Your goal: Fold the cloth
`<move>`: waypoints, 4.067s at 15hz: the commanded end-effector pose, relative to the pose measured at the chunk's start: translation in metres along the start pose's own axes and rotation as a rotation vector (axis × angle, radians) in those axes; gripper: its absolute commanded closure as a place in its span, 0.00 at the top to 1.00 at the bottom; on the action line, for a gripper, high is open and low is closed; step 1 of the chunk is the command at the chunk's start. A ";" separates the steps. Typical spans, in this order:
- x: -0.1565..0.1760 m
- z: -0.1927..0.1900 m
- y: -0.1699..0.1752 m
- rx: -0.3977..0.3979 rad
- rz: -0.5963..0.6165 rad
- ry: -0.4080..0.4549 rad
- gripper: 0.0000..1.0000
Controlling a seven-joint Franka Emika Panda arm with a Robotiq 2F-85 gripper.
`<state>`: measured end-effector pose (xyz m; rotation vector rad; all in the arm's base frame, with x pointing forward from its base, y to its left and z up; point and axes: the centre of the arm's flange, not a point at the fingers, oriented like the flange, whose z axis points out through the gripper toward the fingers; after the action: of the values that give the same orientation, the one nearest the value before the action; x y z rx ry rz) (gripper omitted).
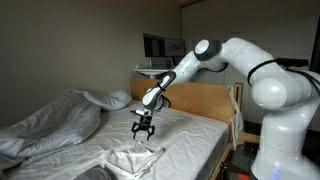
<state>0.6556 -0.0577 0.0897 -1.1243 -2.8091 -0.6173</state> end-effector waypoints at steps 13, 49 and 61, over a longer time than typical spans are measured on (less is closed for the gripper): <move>-0.040 0.036 -0.043 -0.060 0.025 0.024 1.00; -0.033 0.070 0.000 -0.287 0.042 -0.111 0.11; -0.063 0.046 0.016 -0.366 0.018 -0.082 0.10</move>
<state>0.7070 -0.0587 0.0344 -1.2844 -2.8360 -1.0703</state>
